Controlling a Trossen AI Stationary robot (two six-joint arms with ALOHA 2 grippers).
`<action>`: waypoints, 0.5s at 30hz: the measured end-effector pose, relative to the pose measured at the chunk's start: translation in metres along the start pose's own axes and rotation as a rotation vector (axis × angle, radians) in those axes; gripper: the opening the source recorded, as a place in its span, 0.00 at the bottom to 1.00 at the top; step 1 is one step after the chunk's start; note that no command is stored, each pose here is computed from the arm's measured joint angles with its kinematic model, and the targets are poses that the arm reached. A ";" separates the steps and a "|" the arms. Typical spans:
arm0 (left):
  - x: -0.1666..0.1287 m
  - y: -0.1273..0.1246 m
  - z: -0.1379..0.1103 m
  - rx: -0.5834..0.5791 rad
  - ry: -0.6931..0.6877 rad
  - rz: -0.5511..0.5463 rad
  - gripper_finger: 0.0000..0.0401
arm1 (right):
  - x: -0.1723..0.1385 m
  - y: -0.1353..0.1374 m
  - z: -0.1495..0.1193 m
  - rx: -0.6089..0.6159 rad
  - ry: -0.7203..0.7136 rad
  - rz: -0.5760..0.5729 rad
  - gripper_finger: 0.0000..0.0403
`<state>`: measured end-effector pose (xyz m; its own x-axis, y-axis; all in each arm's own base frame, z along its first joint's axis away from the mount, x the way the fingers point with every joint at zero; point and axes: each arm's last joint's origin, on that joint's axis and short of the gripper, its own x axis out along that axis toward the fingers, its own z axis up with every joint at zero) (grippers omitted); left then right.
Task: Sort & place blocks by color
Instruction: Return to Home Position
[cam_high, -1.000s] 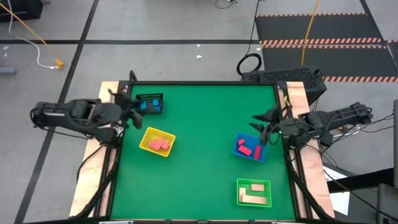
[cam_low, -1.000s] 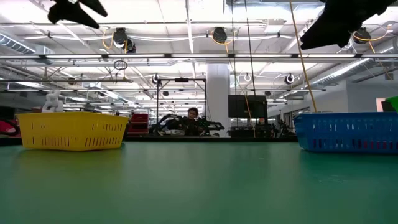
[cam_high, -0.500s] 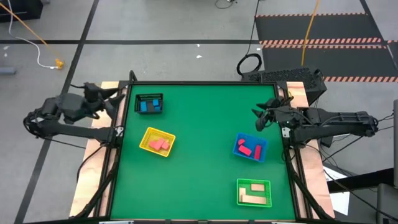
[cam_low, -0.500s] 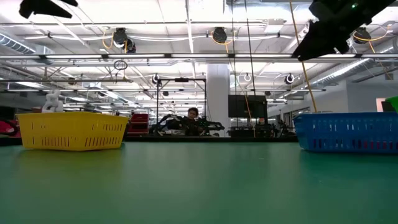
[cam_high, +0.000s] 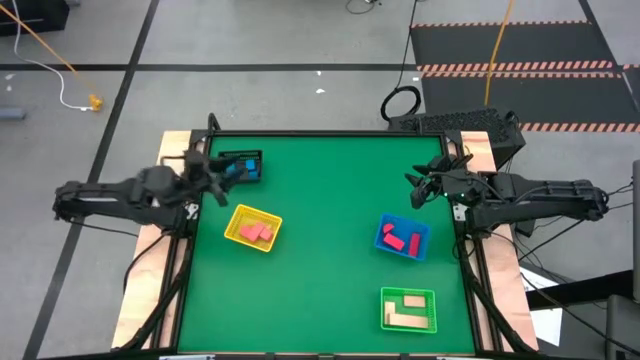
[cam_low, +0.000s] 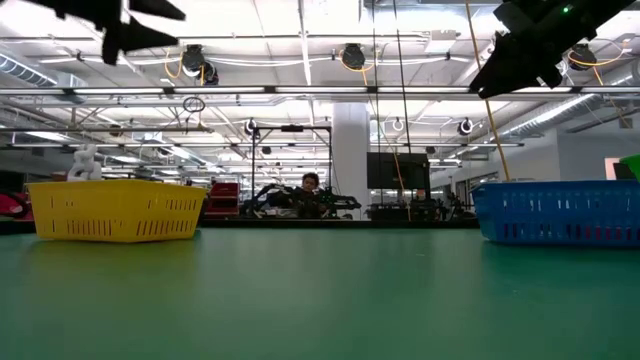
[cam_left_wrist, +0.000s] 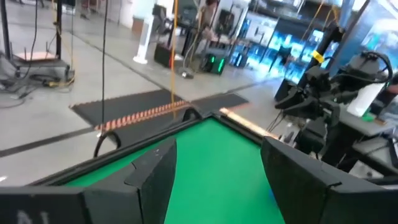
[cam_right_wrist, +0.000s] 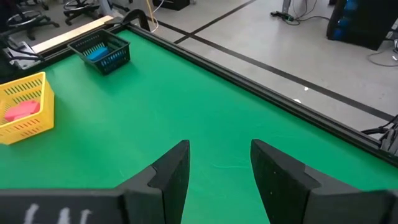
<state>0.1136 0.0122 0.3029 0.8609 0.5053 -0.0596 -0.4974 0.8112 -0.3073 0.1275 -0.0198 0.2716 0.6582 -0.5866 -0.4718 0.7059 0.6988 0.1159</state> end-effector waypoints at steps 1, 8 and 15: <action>0.005 0.000 -0.008 -0.006 -0.014 -0.005 0.58 | 0.000 0.000 0.000 0.000 0.000 0.000 0.40; 0.020 0.008 -0.058 -0.082 -0.064 -0.023 0.58 | 0.004 0.001 -0.003 0.012 -0.020 0.010 0.40; 0.022 0.016 -0.084 -0.140 -0.063 -0.024 0.58 | 0.032 0.005 -0.035 0.028 -0.138 0.077 0.40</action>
<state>0.1332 0.0118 0.2167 0.8619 0.5071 0.0082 -0.4529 0.7769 -0.4375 0.1429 -0.0201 0.2263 0.7390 -0.5840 -0.3360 0.6578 0.7333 0.1721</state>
